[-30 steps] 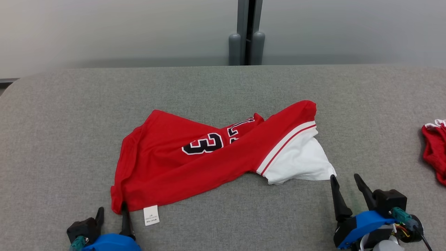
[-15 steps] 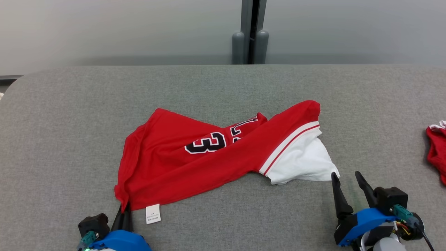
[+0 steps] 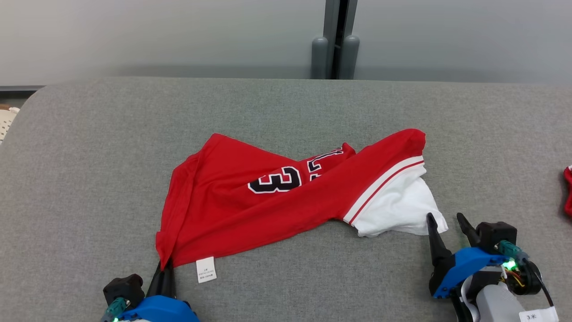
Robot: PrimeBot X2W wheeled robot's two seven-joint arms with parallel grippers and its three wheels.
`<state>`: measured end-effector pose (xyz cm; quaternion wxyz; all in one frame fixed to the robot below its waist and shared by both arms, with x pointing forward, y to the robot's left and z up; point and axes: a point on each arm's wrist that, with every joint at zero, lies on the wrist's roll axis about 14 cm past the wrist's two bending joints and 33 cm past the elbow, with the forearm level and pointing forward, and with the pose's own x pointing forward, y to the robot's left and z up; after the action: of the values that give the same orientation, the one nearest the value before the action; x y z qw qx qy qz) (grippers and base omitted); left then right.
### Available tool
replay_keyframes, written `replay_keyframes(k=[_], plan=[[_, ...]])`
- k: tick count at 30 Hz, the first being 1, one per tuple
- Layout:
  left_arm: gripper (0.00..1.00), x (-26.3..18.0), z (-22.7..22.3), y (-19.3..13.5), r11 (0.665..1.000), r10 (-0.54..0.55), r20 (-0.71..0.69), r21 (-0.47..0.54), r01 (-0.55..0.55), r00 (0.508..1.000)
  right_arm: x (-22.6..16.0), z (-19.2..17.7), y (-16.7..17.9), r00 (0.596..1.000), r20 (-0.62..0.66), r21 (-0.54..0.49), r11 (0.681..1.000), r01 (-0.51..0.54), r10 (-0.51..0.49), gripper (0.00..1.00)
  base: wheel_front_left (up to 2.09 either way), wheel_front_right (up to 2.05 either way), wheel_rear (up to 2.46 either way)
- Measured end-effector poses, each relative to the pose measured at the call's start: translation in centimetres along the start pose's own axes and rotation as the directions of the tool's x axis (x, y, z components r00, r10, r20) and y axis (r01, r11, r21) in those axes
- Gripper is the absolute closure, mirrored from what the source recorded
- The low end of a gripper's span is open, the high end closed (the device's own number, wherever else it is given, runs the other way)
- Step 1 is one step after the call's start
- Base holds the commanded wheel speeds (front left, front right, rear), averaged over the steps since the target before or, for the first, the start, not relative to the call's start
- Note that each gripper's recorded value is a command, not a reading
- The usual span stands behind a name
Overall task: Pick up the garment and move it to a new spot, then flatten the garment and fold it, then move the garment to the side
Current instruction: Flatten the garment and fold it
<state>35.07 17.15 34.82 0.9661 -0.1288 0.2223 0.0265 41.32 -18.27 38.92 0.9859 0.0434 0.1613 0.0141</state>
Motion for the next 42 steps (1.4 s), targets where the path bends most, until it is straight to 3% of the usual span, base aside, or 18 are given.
replay_keyframes(k=[4,5,6,7,12,17,21,25,28,32,36,42], plan=[[1.0,0.0,0.0,0.1,1.0,0.003,0.0,0.0,-0.003,1.0,0.7,-1.6,0.3,0.997,-0.076,-0.019,1.0,-0.009,0.007,0.0,0.0,0.0,0.0],[1.0,0.0,0.0,0.1,1.0,0.003,0.0,0.0,-0.003,1.0,0.8,-2.0,0.4,0.995,-0.095,-0.017,1.0,-0.012,0.011,0.31,0.0,0.0,0.0],[1.0,-0.1,0.0,0.2,1.0,0.004,0.001,0.0,-0.004,1.0,0.8,-2.5,0.7,0.993,-0.116,-0.023,1.0,-0.021,0.019,0.74,0.0,0.0,0.0],[1.0,-0.1,0.0,0.2,1.0,0.004,0.001,0.0,-0.004,1.0,1.0,-2.7,0.9,0.991,-0.132,-0.022,0.999,-0.029,0.026,1.0,0.0,0.0,0.0],[1.0,-0.3,0.2,0.0,1.0,-0.003,0.008,-0.002,0.003,1.0,1.0,-3.2,1.6,0.986,-0.161,0.007,0.999,-0.042,0.043,1.0,0.0,0.0,0.0],[1.0,-0.8,1.5,-0.5,1.0,-0.023,0.059,-0.002,0.023,0.998,0.4,-1.8,1.6,0.994,-0.107,0.065,0.998,-0.024,0.031,1.0,0.0,0.0,0.0],[1.0,-1.2,5.3,-1.3,0.998,-0.058,0.181,-0.017,0.062,0.982,0.3,3.2,1.5,0.997,0.069,0.136,0.99,-0.025,0.016,1.0,0.0,0.0,0.0],[1.0,-2.1,9.5,-2.0,0.994,-0.083,0.314,-0.043,0.101,0.946,-0.7,9.2,1.0,0.965,0.261,0.265,0.963,-0.052,-0.02,1.0,0.0,0.0,0.0],[1.0,-2.7,13.2,-3.2,0.987,-0.118,0.416,-0.047,0.15,0.902,-1.7,13.9,0.9,0.918,0.395,0.342,0.933,-0.11,-0.037,1.0,0.0,0.0,0.0],[1.0,-3.7,18.5,-5.0,0.972,-0.164,0.544,-0.054,0.229,0.823,-3.8,20.6,1.3,0.824,0.566,0.369,0.905,-0.211,-0.039,1.0,0.0,0.0,0.0],[1.0,-4.9,24.3,-7.3,0.948,-0.248,0.614,-0.004,0.318,0.749,-6.3,26.5,1.6,0.716,0.698,0.341,0.891,-0.3,-0.027,1.0,0.0,0.0,0.0],[1.0,-7.9,32.7,-10.7,0.876,-0.378,0.641,0.015,0.482,0.668,-10.6,35.1,1.7,0.547,0.837,0.237,0.891,-0.388,0.016,1.0,0.0,0.0,0.0]])
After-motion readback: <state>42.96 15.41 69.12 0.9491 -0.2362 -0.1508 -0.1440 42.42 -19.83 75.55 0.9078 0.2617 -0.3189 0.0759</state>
